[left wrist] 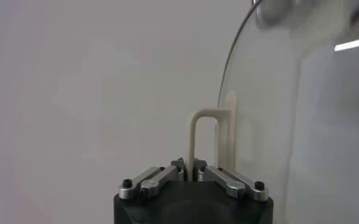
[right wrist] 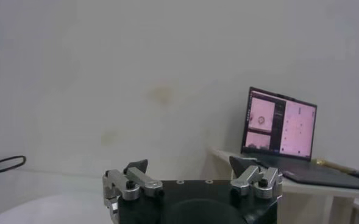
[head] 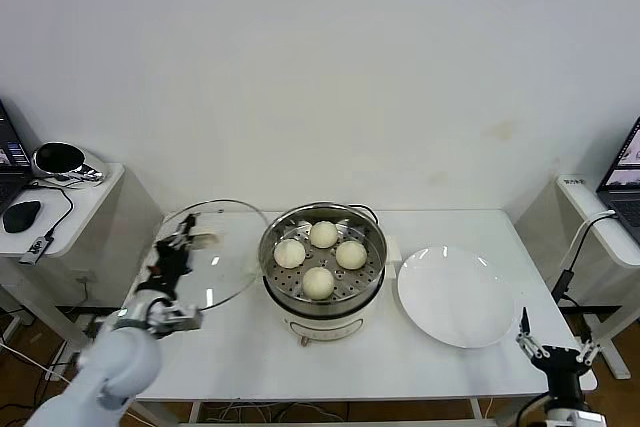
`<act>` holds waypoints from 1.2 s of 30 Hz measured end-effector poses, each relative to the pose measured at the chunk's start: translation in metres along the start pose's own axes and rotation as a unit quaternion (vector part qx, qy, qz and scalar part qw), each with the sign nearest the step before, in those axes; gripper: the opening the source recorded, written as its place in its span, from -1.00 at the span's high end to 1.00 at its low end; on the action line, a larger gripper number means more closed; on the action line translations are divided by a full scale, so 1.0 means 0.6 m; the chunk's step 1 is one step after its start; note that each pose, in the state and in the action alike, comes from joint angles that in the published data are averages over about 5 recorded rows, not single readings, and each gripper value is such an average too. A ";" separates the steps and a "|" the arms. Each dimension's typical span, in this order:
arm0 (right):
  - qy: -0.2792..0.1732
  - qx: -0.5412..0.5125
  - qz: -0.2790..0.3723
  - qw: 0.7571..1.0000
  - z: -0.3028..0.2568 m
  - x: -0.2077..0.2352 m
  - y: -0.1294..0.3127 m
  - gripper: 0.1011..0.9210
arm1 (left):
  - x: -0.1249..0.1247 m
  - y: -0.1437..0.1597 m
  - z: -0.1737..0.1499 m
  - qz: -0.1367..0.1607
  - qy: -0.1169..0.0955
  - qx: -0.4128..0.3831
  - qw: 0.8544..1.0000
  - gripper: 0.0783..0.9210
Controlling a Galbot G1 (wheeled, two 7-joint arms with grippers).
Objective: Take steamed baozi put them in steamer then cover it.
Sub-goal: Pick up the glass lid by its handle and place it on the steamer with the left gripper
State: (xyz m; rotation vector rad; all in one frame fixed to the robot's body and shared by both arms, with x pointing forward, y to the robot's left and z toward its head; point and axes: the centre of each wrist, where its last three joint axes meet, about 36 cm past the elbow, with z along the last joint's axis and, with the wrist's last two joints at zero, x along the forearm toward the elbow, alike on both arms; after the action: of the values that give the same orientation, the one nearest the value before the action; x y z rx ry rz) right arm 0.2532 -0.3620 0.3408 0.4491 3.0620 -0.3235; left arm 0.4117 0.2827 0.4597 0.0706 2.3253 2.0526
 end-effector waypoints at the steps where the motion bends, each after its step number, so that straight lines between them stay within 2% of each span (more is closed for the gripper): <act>1: 0.001 0.000 -0.001 1.000 0.001 -0.001 0.003 -0.76 | -0.005 -0.001 -0.015 0.001 -0.001 0.002 1.000 0.83; 10: 0.006 0.005 -0.010 1.000 0.012 -0.009 0.033 -0.76 | -0.045 -0.001 -0.142 0.017 -0.013 0.007 1.000 0.83; 18: 0.007 0.010 -0.017 1.000 0.015 -0.013 0.046 -0.76 | -0.063 -0.015 -0.229 0.028 -0.032 -0.003 0.999 0.83; 28: 0.009 0.013 -0.020 1.000 0.018 -0.011 0.048 -0.76 | -0.072 -0.042 -0.299 0.032 -0.050 -0.016 0.998 0.83; 36: 0.011 0.015 -0.023 1.000 0.021 -0.008 0.050 -0.76 | -0.078 -0.060 -0.329 0.030 -0.052 -0.026 0.998 0.83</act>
State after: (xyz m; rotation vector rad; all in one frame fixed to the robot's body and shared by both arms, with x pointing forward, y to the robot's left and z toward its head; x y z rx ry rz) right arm 0.2667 -0.3379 0.3225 0.3853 3.0963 -0.3676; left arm 0.4467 0.0800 0.4486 0.2442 2.2341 2.0812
